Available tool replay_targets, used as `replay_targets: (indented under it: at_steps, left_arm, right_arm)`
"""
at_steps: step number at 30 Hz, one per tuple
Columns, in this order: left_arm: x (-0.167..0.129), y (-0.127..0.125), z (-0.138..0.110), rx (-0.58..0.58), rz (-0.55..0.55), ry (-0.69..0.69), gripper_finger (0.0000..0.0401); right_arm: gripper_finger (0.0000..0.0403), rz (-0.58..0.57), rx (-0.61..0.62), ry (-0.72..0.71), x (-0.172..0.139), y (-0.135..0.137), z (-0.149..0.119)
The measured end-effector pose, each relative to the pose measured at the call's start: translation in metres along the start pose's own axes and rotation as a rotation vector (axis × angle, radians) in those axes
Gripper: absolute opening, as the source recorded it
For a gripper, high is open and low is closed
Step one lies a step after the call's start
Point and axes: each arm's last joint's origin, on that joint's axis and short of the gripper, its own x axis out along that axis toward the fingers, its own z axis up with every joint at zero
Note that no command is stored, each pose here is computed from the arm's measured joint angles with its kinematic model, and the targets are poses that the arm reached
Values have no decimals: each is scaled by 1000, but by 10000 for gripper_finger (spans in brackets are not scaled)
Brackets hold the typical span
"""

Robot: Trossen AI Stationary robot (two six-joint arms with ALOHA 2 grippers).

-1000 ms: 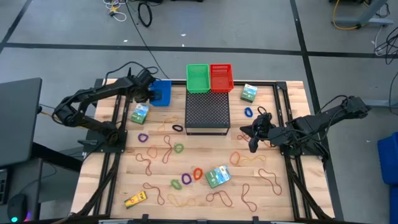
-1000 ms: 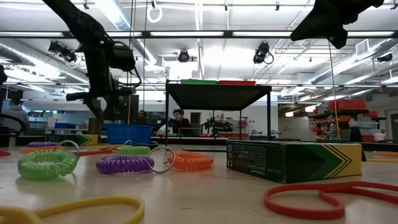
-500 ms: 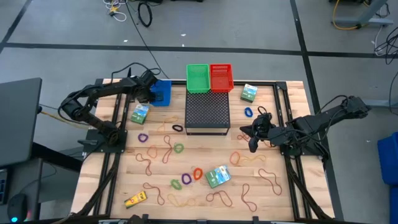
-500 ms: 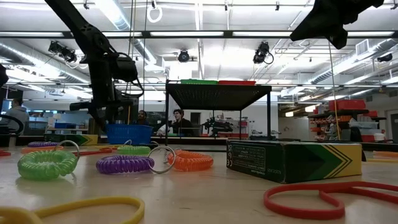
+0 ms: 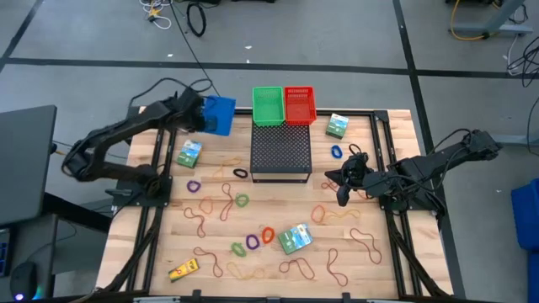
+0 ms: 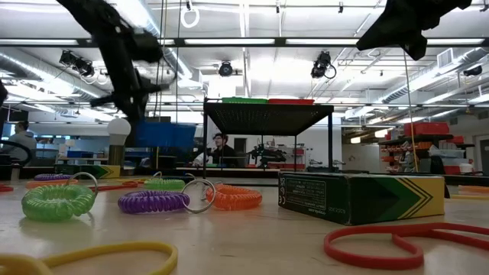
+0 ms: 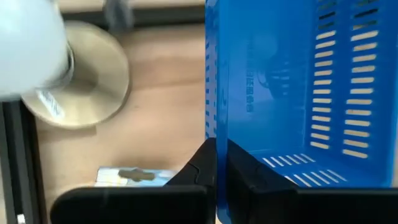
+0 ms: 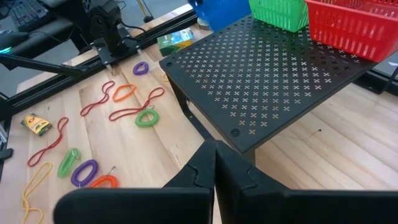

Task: Pick & Place Office Desk Supplies
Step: Put the blue bin on the shelf

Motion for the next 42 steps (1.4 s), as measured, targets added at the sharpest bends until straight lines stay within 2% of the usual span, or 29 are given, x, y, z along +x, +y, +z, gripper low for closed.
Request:
replay_targets:
  at_steps: [6, 11, 14, 18, 22, 26, 29, 34, 42]
  left_arm:
    - [-76, -7, 3, 67, -193, -211, 12]
    - [-145, -11, 2, 278, -416, -390, 12]
    - [-182, -15, 3, 350, -551, -448, 12]
    - [-210, -30, 9, 432, -640, -474, 12]
    - [-205, -64, 14, 574, -671, -405, 12]
    - [-181, -102, 14, 758, -648, -255, 13]
    - [-159, -129, 15, 854, -641, -157, 13]
    - [-136, -163, 21, 963, -612, -45, 13]
    - [-129, -195, 26, 1043, -599, 16, 13]
  right_arm:
    - [5, 0, -1, 1, 0, 0, 0]
    - [5, 0, -1, 1, 0, 0, 0]
    - [5, 1, 1, 1, 0, 0, 0]
    - [5, 27, 16, -3, 0, 2, 1]
    - [5, 61, 30, 2, 0, 4, 2]
    - [5, 83, 57, -21, -1, 6, 6]
    - [5, 92, 125, -47, -3, 8, 20]
    - [17, 79, 210, -88, -12, 17, 71]
    - [88, 22, 250, 52, 2, 32, 155]
